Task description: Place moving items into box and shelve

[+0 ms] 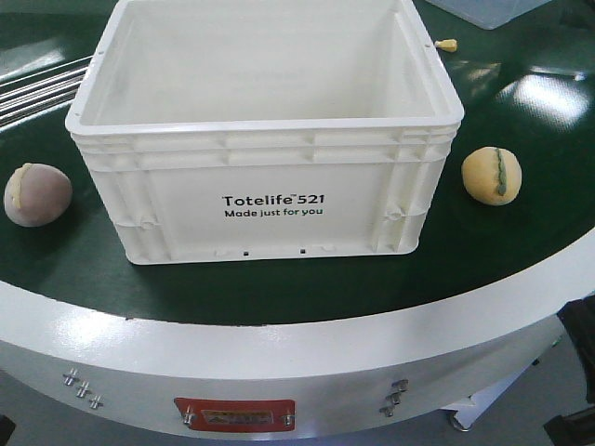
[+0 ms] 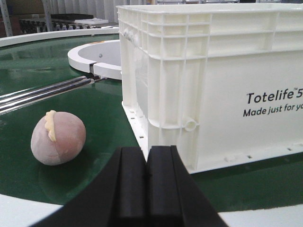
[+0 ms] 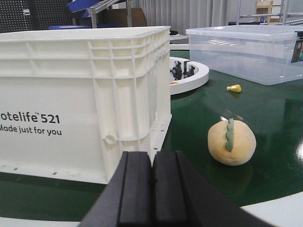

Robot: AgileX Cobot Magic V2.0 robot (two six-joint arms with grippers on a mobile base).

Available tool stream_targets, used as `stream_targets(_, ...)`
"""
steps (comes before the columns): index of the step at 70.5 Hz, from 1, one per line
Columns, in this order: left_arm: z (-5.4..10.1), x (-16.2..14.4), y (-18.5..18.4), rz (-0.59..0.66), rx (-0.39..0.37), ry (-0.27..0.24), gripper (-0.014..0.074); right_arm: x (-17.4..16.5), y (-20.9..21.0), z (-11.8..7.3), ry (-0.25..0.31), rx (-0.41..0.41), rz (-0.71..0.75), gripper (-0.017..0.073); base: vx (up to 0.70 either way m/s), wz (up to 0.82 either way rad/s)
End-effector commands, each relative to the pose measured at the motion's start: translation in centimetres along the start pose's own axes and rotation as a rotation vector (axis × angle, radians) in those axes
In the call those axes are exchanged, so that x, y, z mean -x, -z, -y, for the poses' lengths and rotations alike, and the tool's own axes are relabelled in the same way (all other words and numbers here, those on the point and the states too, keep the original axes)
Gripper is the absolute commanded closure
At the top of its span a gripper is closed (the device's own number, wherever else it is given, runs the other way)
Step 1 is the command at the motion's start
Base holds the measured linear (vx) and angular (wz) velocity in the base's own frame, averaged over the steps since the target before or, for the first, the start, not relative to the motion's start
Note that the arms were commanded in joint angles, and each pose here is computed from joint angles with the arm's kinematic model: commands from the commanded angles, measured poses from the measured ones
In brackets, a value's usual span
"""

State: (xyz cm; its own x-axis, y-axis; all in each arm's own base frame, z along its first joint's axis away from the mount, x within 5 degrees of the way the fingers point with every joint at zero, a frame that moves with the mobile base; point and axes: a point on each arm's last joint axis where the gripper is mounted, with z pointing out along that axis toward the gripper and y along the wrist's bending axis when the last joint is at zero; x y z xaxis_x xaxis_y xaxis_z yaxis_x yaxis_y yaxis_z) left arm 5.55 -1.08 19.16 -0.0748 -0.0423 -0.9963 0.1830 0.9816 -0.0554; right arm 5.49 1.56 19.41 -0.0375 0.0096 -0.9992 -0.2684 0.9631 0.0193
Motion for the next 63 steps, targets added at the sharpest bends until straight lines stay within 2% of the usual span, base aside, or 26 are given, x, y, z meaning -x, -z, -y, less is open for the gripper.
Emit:
stream_targets(1, 0.0, 0.4, 0.0, 0.086, -0.006, 0.003, 0.0619, 0.8, 0.1, 0.1, 0.007, -0.007, 0.095, 0.0574, 0.0, 0.0)
stream_targets(29, 0.0, 0.4, 0.0, 0.084, -0.006, 0.009, 0.0619, 0.8, 0.1, 0.1, 0.007, -0.007, 0.095, 0.0574, 0.0, 0.0)
stream_targets(37, 0.0, 0.8, 0.1, 0.122, -0.006, 0.009, 0.0619, 1.0, 0.1, 0.1, 0.012, -0.008, 0.109, 0.0574, 0.0, 0.0)
stream_targets(45, 0.1, 2.3, 0.3, 0.187, -0.008, 0.009, 0.0619, 2.6, 0.5, 0.0, 0.05, -0.01, 0.154, 0.0574, 0.0, 0.0)
stream_targets(51, 0.2, 3.7, 0.4, 0.179, -0.009, 0.003, 0.0619, 4.5, 0.7, 0.0, 0.09, -0.012, 0.164, 0.0574, 0.0, 0.0)
stream_targets(63, 0.4, 7.7, -0.7, 0.16, -0.007, 0.001, 0.0619, 8.3, -0.5, -0.1, 0.09, -0.008, 0.104, 0.0574, 0.0, 0.0)
